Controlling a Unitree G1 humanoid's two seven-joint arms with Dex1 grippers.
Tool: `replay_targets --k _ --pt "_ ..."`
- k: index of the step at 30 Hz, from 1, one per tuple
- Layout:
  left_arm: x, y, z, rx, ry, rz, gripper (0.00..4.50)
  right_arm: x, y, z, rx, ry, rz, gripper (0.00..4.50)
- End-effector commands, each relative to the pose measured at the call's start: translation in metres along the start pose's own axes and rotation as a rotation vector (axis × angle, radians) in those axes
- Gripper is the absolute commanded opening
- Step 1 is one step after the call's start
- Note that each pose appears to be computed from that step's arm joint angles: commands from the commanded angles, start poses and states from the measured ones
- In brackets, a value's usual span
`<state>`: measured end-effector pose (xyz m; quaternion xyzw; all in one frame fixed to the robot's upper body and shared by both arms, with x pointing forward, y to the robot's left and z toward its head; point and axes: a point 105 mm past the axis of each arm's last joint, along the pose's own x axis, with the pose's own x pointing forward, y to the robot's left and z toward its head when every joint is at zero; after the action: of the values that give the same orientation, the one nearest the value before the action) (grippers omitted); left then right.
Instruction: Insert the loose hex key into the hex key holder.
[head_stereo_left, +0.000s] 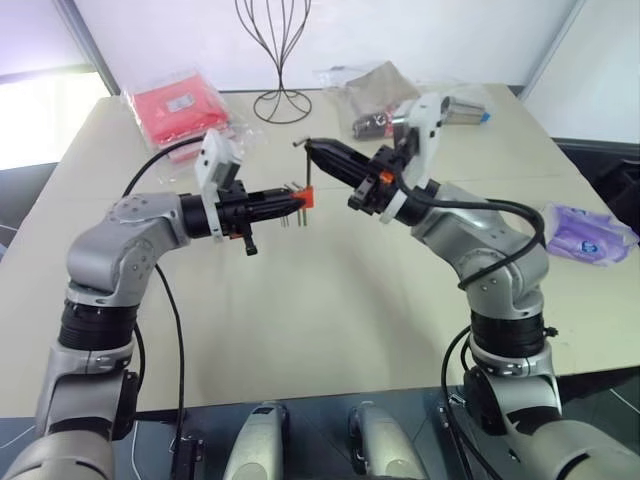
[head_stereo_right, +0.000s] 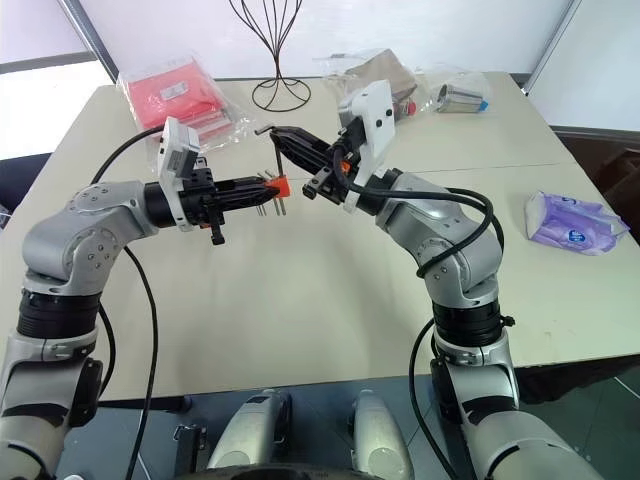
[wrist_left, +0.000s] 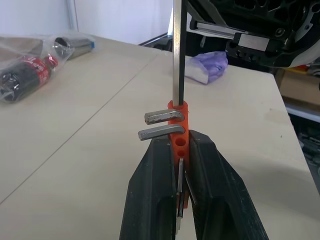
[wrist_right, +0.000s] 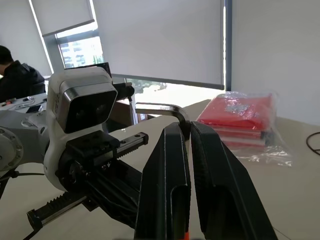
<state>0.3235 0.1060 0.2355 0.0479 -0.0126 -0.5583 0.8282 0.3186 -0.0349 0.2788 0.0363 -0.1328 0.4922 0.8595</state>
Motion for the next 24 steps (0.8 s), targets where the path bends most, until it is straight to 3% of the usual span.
replay_targets --k 1,11,15,20,21,24 --pt "-0.001 -0.003 0.016 0.058 -0.039 -0.014 0.00 -0.001 0.001 0.012 -0.042 -0.033 0.006 0.11" --pt "-0.001 -0.002 0.017 0.063 -0.042 -0.010 0.00 -0.002 0.008 0.000 -0.053 0.024 0.045 0.11" --pt "-0.001 -0.002 0.017 0.063 -0.042 -0.010 0.00 -0.003 0.009 -0.006 -0.056 0.045 0.051 1.45" --pt "0.000 -0.002 0.016 0.060 -0.041 -0.012 0.00 -0.010 0.019 -0.012 -0.038 0.087 0.112 4.09" --pt "0.000 -0.002 0.015 0.059 -0.039 -0.013 0.00 -0.015 0.020 -0.013 -0.034 0.097 0.122 4.44" --pt "0.001 -0.003 0.014 0.036 -0.037 -0.018 0.00 -0.041 0.011 -0.020 -0.040 0.159 0.094 4.44"
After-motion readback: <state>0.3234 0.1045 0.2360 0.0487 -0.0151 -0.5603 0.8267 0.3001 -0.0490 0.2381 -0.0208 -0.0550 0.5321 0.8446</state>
